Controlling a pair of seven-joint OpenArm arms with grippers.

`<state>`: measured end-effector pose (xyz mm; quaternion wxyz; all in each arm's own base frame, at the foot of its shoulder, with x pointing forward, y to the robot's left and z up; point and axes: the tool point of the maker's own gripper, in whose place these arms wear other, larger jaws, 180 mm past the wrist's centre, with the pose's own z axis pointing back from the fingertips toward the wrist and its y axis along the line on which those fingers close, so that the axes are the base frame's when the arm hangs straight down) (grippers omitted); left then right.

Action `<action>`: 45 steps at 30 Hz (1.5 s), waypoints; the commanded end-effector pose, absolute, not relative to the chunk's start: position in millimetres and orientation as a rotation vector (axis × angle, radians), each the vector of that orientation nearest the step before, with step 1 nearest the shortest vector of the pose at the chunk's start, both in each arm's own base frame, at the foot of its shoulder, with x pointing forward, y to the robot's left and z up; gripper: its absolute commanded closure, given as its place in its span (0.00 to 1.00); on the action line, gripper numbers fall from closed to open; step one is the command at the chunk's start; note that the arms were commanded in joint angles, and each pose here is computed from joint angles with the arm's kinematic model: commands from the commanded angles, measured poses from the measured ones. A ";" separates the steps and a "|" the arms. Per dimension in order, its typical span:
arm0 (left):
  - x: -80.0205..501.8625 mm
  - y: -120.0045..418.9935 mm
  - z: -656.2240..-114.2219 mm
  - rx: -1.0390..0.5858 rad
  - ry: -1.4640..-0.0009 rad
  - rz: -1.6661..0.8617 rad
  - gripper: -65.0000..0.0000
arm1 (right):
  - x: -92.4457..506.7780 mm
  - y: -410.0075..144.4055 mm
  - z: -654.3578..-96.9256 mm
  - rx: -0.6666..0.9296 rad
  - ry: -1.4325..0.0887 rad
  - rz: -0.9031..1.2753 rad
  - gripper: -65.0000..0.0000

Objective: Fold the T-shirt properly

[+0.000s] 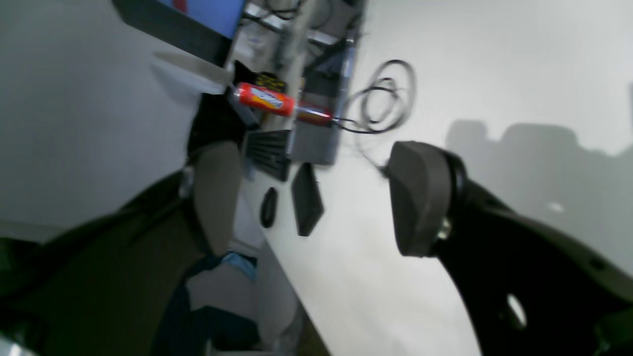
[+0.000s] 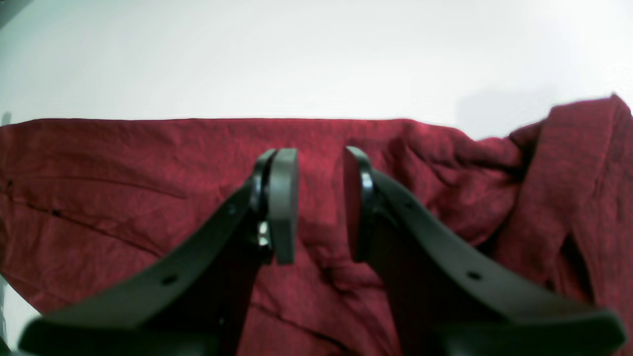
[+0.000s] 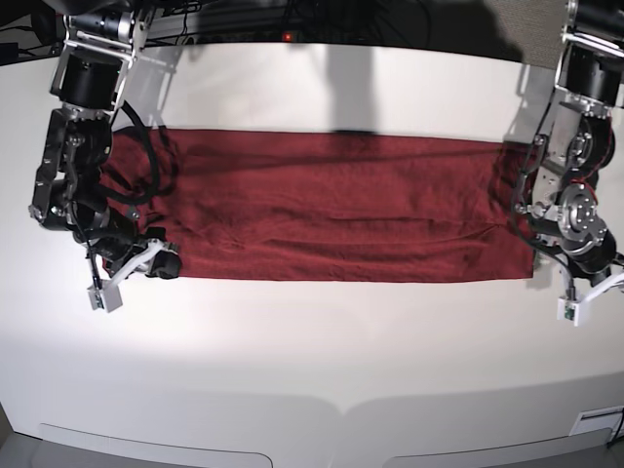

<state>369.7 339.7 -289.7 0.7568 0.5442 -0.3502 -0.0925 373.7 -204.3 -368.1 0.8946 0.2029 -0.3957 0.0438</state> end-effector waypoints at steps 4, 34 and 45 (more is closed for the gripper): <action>382.5 372.1 -259.0 1.172 -0.780 -0.175 0.30 | 386.6 -206.9 -346.0 0.427 -0.892 0.105 0.74; 333.7 346.7 -361.5 -0.413 -0.413 -0.037 0.30 | 299.5 -157.3 -278.6 0.378 -0.996 0.383 0.74; 355.0 298.2 -394.4 -0.474 -0.478 -0.023 0.30 | 274.6 -131.0 -271.5 0.440 -1.015 0.387 0.74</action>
